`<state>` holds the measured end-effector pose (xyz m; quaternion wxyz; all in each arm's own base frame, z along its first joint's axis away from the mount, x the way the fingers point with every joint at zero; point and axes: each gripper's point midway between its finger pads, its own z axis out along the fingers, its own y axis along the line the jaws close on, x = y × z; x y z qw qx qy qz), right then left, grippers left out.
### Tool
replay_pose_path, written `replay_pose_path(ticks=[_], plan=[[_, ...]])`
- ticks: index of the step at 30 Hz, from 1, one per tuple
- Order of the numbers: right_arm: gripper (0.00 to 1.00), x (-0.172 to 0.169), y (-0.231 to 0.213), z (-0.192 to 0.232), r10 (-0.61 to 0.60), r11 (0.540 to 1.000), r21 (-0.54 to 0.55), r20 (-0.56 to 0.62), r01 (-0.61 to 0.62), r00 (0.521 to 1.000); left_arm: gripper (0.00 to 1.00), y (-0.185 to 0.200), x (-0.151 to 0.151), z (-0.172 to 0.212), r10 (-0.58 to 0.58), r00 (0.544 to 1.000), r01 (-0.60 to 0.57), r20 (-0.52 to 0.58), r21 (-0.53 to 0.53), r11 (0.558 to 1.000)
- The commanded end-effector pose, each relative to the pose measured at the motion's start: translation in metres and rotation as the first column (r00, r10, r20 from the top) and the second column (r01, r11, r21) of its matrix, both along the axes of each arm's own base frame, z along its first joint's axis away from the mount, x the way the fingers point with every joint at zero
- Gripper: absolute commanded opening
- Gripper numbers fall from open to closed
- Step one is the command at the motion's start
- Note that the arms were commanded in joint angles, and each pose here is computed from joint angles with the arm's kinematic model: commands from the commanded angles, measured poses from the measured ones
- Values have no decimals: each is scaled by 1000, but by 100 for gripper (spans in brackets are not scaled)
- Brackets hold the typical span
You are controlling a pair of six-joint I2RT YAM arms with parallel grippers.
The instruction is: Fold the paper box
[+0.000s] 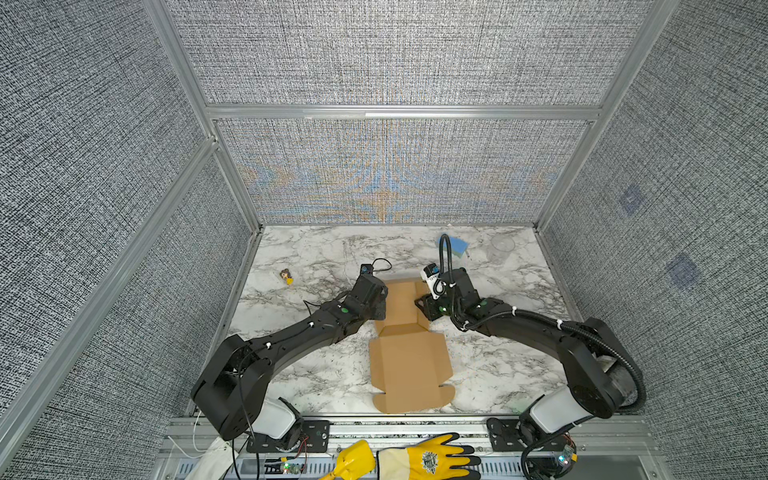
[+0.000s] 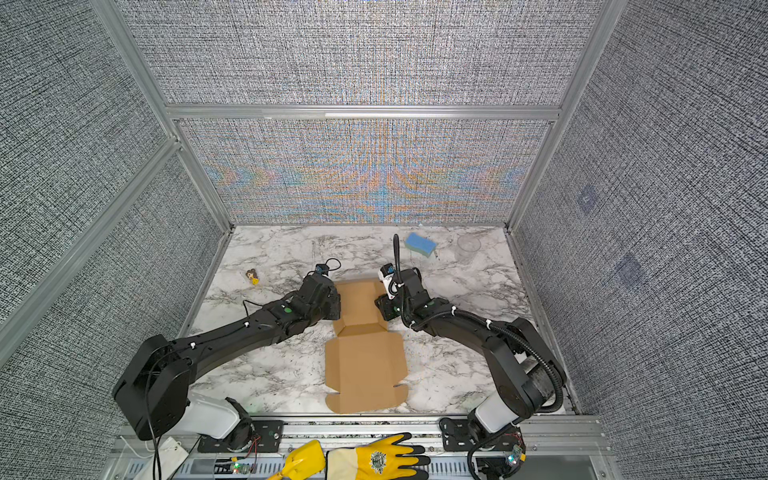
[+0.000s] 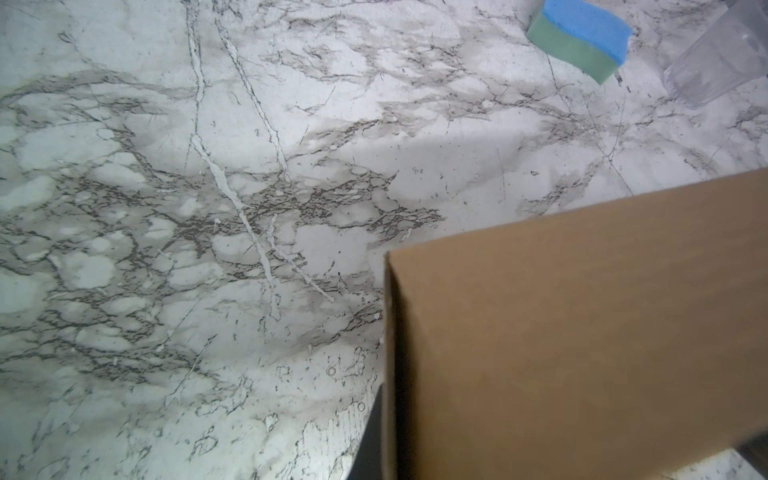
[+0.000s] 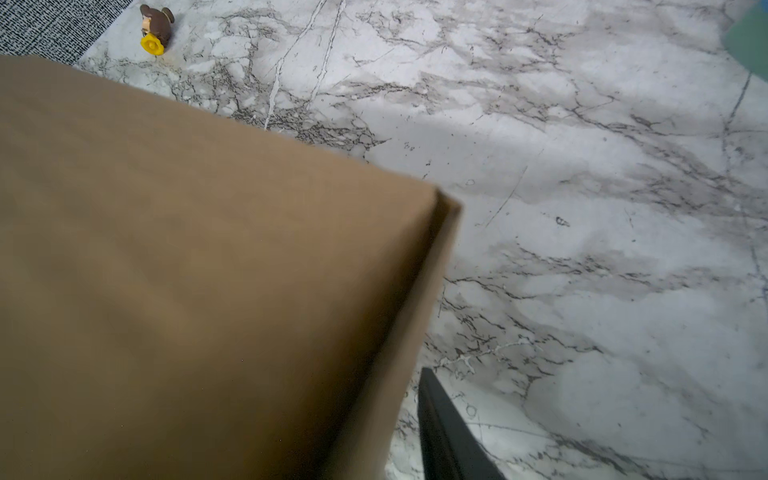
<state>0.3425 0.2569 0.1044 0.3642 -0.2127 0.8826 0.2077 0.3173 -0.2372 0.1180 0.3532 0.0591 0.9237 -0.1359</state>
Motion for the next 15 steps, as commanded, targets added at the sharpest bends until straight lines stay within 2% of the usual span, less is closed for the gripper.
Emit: replay_pose_path(ticks=[1,9,15], plan=[[38,-1,3,3,10,999,30,13,-10,1000,0,3,0,-1,14,1000,-14,-4,9,1000],[38,-2,-5,17,-18,999,45,57,16,998,0,2,-1,-6,10,1000,-9,-24,20,1000],[26,-1,-4,12,-19,999,39,39,17,999,0,2,-2,-9,5,999,-4,-31,23,1000]])
